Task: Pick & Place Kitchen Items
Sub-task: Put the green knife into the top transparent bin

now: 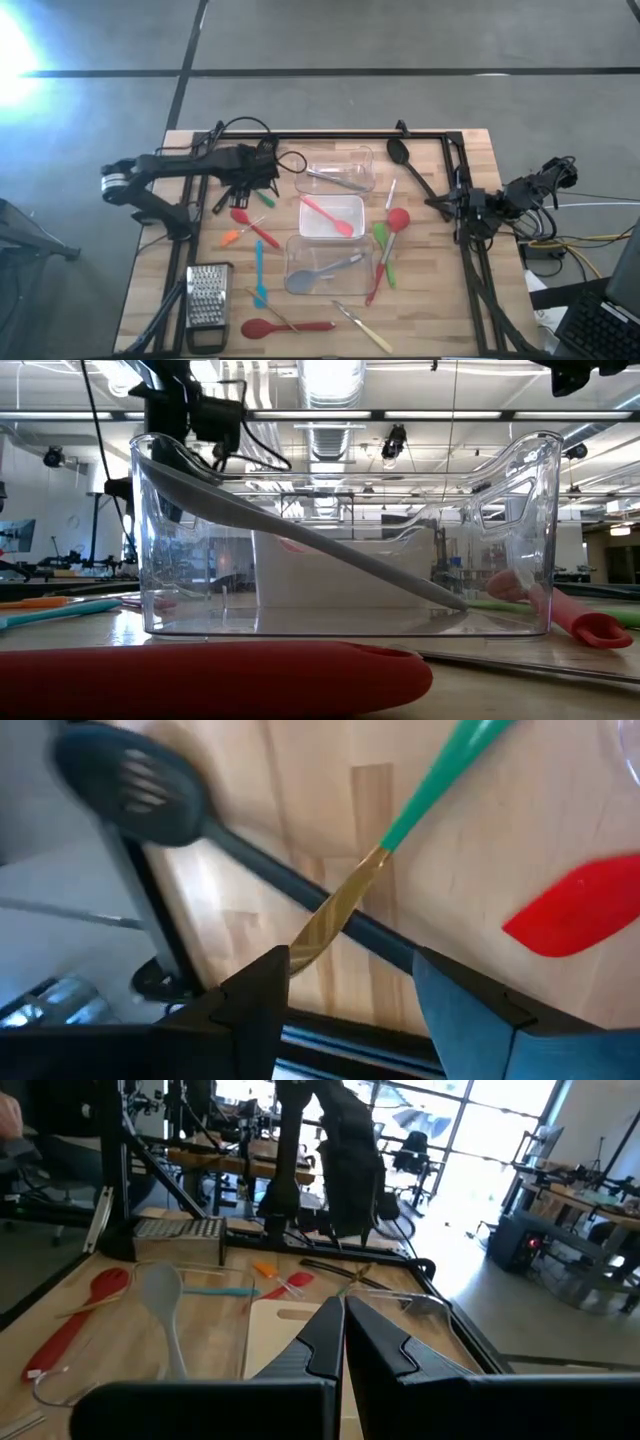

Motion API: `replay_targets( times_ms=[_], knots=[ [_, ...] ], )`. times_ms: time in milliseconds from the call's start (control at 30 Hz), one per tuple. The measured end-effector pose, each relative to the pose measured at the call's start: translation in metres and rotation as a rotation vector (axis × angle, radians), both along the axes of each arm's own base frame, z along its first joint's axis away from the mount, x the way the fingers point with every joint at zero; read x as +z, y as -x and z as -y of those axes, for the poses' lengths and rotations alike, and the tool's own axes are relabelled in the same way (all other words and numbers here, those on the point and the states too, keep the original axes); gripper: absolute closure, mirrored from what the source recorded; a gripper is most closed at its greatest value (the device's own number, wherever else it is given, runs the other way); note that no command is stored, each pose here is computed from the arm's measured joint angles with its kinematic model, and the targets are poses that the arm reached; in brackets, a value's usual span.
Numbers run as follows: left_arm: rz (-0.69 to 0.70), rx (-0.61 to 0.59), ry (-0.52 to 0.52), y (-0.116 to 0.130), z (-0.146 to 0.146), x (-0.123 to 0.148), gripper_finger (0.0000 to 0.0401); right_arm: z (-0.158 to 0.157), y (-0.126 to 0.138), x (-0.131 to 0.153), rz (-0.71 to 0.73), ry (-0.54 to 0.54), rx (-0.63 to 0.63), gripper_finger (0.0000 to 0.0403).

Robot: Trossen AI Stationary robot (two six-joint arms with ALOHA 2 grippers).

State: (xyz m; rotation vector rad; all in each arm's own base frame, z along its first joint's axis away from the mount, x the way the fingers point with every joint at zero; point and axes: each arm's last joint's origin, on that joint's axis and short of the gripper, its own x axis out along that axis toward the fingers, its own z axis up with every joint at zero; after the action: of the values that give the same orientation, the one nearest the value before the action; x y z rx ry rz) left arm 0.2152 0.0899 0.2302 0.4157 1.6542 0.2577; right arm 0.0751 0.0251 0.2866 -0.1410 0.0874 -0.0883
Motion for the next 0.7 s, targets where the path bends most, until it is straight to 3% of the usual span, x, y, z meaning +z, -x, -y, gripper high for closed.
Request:
replay_targets(
  times_ms=[433, 700],
  knots=[
    [-0.008, -0.09, 0.189, -0.015, -0.014, -0.026, 0.0188, 0.0, 0.0, 0.0, 0.001, -0.008, -0.001, 0.0394],
    [0.028, -0.071, 0.203, -0.018, -0.023, -0.029, 0.0189, 0.0, 0.0, 0.0, 0.001, -0.006, 0.0, 0.0394]
  ],
)
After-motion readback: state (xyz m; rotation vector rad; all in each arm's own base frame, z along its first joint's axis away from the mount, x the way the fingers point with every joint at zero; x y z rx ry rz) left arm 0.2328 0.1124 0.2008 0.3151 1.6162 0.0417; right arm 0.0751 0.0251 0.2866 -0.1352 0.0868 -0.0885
